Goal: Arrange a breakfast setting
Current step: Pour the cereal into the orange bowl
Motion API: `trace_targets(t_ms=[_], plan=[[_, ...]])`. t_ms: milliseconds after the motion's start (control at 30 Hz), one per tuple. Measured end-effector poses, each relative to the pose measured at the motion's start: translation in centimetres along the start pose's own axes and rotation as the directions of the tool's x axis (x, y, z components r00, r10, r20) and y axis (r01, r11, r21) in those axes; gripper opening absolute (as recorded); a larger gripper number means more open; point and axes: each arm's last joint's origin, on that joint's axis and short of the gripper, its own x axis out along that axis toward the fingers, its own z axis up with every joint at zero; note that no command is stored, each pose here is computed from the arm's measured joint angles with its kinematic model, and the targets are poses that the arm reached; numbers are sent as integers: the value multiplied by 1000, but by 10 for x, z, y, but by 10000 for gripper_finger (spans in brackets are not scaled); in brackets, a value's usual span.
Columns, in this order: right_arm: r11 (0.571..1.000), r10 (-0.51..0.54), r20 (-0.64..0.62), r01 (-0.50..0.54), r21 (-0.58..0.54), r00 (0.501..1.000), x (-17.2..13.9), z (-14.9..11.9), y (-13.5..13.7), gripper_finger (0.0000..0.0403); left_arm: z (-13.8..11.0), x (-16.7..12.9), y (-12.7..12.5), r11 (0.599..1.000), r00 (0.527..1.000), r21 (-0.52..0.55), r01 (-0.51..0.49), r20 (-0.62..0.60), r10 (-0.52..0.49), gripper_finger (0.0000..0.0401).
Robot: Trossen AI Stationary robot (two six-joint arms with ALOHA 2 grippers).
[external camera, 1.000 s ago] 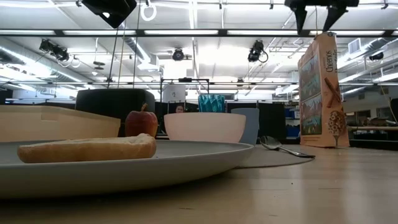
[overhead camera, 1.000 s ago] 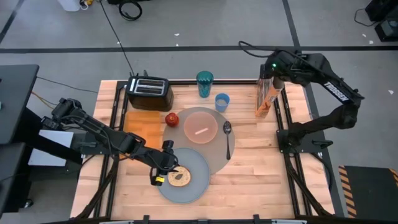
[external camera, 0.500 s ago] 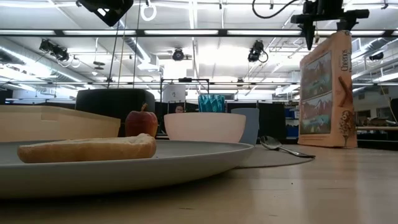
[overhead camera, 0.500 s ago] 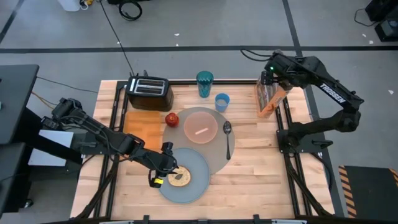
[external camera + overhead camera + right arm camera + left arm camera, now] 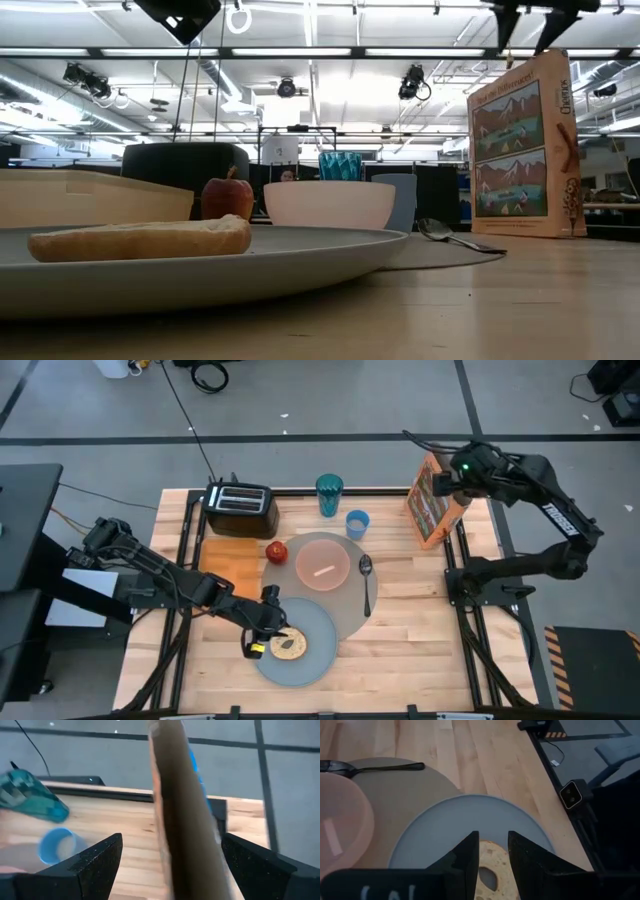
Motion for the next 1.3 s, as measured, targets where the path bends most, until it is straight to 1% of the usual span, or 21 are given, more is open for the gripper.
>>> trace_targets(t_ms=[100,167,233,333,433,600,667,800,900,967,1033,1100,1300], plan=[[999,-25,-19,24,-48,1000,-6,-6,-10,348,0,0,0,1000,1000,-4,0,0,0,109],[999,0,-21,-1,-51,1000,-7,-9,-13,348,0,0,0,1000,1000,-4,0,0,0,109],[997,33,-61,-37,-61,998,-8,-13,-16,348,0,0,0,1000,1000,-4,1,1,-1,109],[997,29,-77,-34,-74,997,-4,-19,-18,348,2,0,0,1000,1000,-5,4,16,-4,109],[996,-9,-83,1,-88,996,3,-26,-20,348,4,0,-1,1000,999,-8,9,36,-9,109],[990,-68,-138,50,-131,988,22,-38,-17,348,4,0,-1,1000,999,-6,10,38,-9,109],[989,-75,-154,54,-136,985,30,-42,-15,348,4,0,-1,1000,999,-6,10,38,-9,109],[994,-56,-220,33,-104,974,46,-52,-10,348,5,0,-1,1000,999,13,11,50,-12,109],[995,-55,-227,34,-98,972,55,-58,-8,341,7,0,-2,1000,997,15,16,73,-17,109],[994,-60,-211,40,-97,976,61,-61,-8,325,9,0,-2,1000,996,25,18,87,-20,109],[995,-65,-168,51,-88,984,64,-63,-9,298,10,0,-2,999,995,33,20,101,-23,109],[995,-68,-127,57,-85,990,66,-66,-10,262,11,0,-1,999,994,34,18,110,-22,109],[993,-23,-40,18,-119,999,66,-73,-14,145,14,1,7,1000,993,31,-5,121,2,109]])
